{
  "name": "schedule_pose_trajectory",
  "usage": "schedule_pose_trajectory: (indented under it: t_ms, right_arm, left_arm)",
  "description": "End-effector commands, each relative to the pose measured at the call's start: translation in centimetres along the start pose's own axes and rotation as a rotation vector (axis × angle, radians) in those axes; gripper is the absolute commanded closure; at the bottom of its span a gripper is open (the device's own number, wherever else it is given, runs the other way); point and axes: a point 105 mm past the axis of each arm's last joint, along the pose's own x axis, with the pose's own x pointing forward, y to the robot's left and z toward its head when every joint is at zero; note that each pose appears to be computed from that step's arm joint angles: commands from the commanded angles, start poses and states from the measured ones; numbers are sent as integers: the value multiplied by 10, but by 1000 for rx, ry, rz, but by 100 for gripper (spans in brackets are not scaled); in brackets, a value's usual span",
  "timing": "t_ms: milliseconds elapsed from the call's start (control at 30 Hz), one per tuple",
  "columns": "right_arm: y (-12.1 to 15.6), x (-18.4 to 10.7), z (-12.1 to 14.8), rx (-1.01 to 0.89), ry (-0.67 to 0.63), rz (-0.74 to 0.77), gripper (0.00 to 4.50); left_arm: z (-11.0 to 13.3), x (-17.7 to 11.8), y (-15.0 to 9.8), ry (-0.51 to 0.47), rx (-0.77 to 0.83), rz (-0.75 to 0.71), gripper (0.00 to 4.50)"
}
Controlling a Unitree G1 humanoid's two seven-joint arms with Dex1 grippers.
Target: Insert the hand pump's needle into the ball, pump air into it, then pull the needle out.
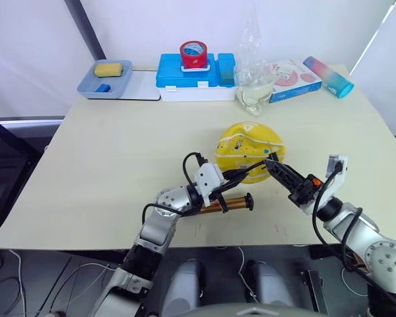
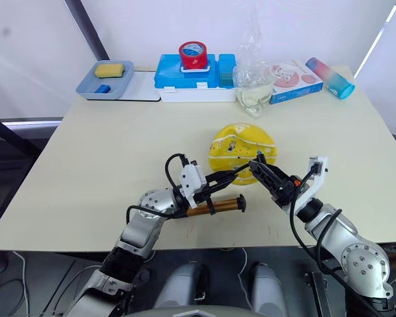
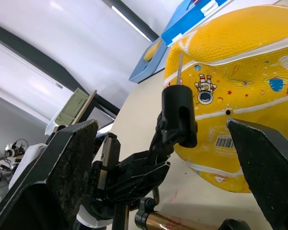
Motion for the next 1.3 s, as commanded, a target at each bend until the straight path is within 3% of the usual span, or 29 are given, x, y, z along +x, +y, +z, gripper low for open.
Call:
schedule_pose_trajectory:
  t_ms: [33, 233, 900, 1067, 1133, 1167, 1300]
  right_arm:
    - [7, 2, 6, -25, -29, 29, 79]
    - [5, 5, 6, -21, -44, 26, 410]
    - [11, 5, 13, -34, -84, 60, 419]
    - [9, -4, 5, -96, 8, 68, 419]
    - [8, -10, 6, -130, 46, 77, 419]
    - [8, -14, 6, -157, 71, 89, 419]
    - [8, -28, 13, -245, 138, 125, 419]
  left_arm:
    - [11, 3, 0, -42, 28, -4, 450]
    - [12, 3, 0, -43, 26, -7, 450]
    - [7, 1, -6, -33, -23, -61, 450]
    - [7, -2, -4, -28, -40, -61, 450]
    - [9, -3, 0, -28, -37, -52, 373]
    - [11, -3, 2, -32, -34, -50, 355]
    - [28, -6, 13, -63, -17, -47, 178]
